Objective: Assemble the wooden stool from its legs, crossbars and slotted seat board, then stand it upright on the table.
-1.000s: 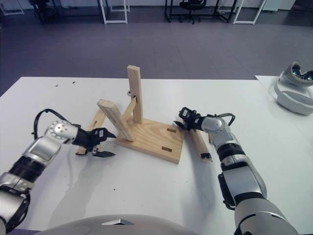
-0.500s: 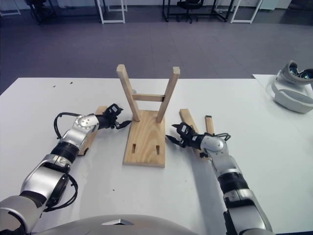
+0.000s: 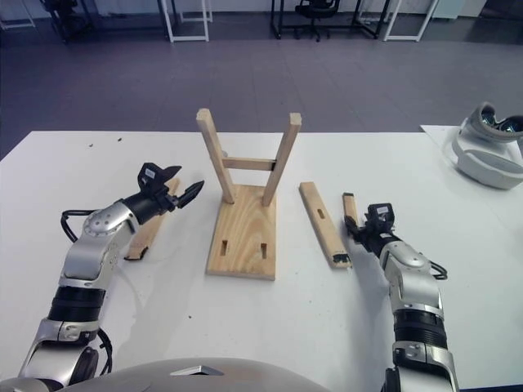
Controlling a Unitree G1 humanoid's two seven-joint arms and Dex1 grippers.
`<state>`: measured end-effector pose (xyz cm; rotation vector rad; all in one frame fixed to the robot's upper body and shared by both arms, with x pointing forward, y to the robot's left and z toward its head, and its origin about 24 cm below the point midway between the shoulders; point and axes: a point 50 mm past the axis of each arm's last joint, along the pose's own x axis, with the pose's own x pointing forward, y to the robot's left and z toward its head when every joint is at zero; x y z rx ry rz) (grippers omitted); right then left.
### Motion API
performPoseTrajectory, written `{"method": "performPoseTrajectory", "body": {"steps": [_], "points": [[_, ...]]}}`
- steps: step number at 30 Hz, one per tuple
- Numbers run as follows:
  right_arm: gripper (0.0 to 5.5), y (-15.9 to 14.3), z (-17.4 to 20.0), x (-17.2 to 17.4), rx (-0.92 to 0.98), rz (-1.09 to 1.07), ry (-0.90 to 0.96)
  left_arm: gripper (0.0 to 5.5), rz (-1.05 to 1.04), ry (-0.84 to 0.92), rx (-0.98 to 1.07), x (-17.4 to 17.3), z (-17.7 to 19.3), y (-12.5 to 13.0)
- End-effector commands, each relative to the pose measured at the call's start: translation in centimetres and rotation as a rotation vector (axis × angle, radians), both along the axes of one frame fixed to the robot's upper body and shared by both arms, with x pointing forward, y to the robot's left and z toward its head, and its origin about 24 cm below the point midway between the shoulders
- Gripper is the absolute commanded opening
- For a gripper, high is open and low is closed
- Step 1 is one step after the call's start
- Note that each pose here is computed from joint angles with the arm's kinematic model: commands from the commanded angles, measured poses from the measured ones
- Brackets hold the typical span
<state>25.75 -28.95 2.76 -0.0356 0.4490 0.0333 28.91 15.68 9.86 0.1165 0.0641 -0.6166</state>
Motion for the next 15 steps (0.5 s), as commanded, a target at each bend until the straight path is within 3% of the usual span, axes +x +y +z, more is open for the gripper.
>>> {"method": "performPoseTrajectory", "body": {"steps": [1,13,15], "points": [[2.62,1.1,-2.3,-1.3,0.036,0.006,0.138,3.86,0.001,0.006,-0.009,-0.3,0.5,-0.3],[0.55,1.0,-1.6,-0.9,0.086,-0.013,0.108,3.86,-0.013,-0.023,-0.056,-0.8,2.4,-1.0],[0.42,1.0,-1.7,-0.9,0.098,-0.016,0.104,3.86,-0.029,-0.045,-0.129,-1.0,3.3,-1.2]]}}
